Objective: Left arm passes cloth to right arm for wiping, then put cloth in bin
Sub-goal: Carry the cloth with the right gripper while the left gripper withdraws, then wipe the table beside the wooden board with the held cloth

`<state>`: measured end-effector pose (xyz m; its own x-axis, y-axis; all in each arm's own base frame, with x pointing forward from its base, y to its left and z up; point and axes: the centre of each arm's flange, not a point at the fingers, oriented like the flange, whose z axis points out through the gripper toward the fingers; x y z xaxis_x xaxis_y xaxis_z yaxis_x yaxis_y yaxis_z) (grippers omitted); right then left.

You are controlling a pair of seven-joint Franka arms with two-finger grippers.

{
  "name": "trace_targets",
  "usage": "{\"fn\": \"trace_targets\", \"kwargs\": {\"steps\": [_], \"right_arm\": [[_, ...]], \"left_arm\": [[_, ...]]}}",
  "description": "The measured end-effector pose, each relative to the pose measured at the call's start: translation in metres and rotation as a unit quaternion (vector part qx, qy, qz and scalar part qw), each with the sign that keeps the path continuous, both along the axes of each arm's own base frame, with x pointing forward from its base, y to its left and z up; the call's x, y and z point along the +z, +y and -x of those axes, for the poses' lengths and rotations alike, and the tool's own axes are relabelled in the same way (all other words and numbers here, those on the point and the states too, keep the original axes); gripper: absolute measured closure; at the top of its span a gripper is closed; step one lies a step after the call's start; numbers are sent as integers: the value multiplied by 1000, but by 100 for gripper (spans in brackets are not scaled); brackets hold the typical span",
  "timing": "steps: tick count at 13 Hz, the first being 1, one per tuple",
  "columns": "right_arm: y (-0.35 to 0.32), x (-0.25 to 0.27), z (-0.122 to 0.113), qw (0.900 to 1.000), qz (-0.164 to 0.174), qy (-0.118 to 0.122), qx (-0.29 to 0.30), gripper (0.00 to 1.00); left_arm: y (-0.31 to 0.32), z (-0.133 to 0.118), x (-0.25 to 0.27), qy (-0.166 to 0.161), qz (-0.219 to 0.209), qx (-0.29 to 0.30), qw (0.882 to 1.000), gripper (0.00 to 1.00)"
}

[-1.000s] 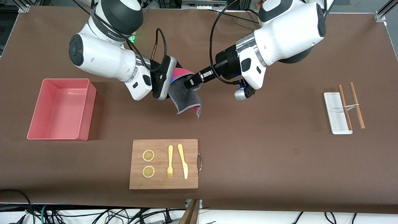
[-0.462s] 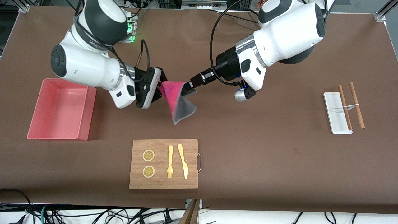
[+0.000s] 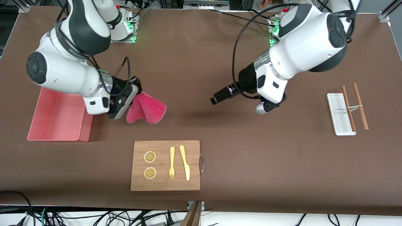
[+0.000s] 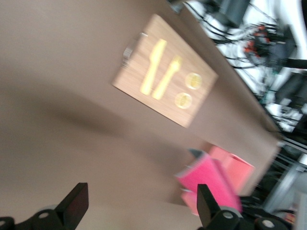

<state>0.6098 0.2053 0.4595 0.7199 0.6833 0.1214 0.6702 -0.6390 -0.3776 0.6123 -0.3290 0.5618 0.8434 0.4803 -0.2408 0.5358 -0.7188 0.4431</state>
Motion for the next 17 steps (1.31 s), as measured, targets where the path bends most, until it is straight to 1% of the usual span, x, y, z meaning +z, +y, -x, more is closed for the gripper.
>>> {"fn": "trace_targets", "kwargs": {"steps": [1, 2, 3, 4, 5, 6, 7, 8, 9, 10, 12, 14, 15, 17], "right_arm": [[-29, -19, -3, 1000, 8, 14, -22, 98], [-58, -39, -5, 998, 13, 26, -47, 98], [-84, -57, -5, 997, 19, 36, -69, 98], [-108, -73, -3, 995, 36, 42, -84, 98], [-128, -84, 0, 992, 64, 47, -97, 98], [-141, -90, 4, 986, 99, 56, -119, 98], [-147, -91, 7, 979, 130, 62, -144, 98], [-149, -89, 10, 971, 157, 66, -170, 98], [-149, -87, 13, 962, 180, 69, -194, 98], [-148, -89, 15, 954, 196, 73, -216, 98], [-146, -101, 19, 942, 211, 81, -248, 98], [-145, -129, 15, 938, 212, 76, -265, 98], [-142, -147, 11, 937, 211, 73, -269, 98], [-127, -183, 6, 936, 210, 69, -275, 98]], "left_arm": [[13, -1, -8, 3, -43, -20, 999, 0], [28, -1, -16, 6, -84, -50, 995, 0], [44, -3, -21, 8, -114, -85, 990, 0], [63, -4, -27, 11, -141, -127, 982, 0], [84, -6, -32, 12, -169, -168, 971, 0], [104, -8, -36, 13, -202, -213, 956, 0], [119, -8, -39, 14, -235, -259, 937, 0], [128, -5, -38, 17, -257, -301, 918, 0], [133, 0, -32, 18, -267, -334, 904, 0], [139, 5, -23, 18, -271, -355, 895, 0], [160, 21, -6, 17, -277, -374, 885, 0], [177, 43, -1, 5, -279, -400, 873, 0], [189, 52, -1, -3, -264, -404, 876, 0], [224, 58, -2, -14, -231, -390, 891, 0]]}}
